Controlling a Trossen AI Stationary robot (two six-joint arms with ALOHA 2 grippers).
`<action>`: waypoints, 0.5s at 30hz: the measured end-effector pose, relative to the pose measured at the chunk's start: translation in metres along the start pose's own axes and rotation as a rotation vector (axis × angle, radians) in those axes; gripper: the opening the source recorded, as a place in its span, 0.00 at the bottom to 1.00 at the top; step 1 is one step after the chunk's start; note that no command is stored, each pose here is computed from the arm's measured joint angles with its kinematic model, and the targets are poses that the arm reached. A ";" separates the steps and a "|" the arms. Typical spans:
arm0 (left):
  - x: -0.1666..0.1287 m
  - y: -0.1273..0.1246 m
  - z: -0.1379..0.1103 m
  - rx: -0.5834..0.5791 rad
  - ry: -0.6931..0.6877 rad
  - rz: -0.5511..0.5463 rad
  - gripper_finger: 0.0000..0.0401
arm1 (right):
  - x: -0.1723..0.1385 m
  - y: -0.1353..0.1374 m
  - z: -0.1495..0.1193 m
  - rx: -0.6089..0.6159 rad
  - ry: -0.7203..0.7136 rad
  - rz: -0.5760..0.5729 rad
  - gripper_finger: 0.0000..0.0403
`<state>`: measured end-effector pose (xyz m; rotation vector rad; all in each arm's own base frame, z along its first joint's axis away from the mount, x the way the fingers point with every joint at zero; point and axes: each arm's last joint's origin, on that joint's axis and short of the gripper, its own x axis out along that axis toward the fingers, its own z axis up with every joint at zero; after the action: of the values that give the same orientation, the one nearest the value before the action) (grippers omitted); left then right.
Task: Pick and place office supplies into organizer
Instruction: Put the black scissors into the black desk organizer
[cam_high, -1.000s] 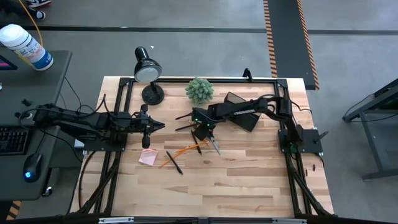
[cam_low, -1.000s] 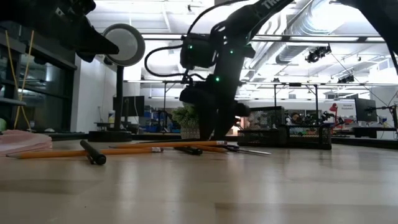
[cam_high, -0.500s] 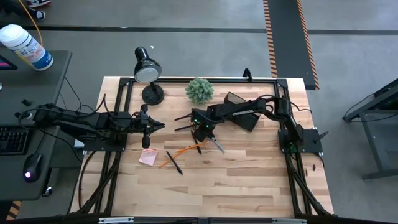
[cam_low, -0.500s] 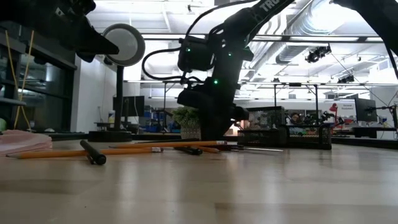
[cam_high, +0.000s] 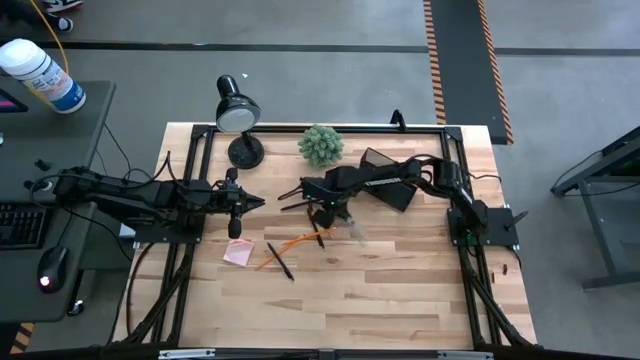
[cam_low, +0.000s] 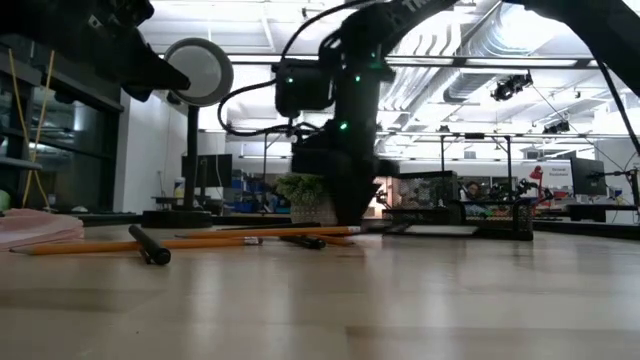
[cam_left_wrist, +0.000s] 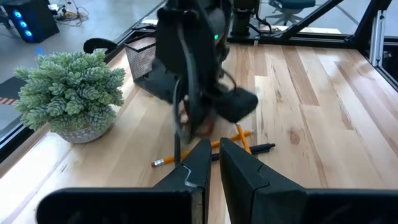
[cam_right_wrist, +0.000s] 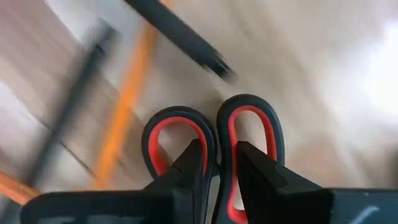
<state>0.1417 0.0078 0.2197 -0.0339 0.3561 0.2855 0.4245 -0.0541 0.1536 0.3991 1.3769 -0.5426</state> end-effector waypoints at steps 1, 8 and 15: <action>0.000 0.000 0.000 0.001 0.003 0.000 0.06 | -0.005 0.000 0.001 -0.006 0.004 -0.024 0.16; 0.000 0.000 -0.001 0.003 0.010 -0.001 0.06 | -0.038 0.002 0.003 -0.044 -0.006 -0.178 0.16; 0.000 0.000 -0.001 0.004 0.013 -0.002 0.06 | -0.079 0.007 0.005 -0.107 -0.105 -0.393 0.16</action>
<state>0.1412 0.0077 0.2186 -0.0317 0.3693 0.2829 0.4240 -0.0413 0.2319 0.0095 1.3820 -0.7952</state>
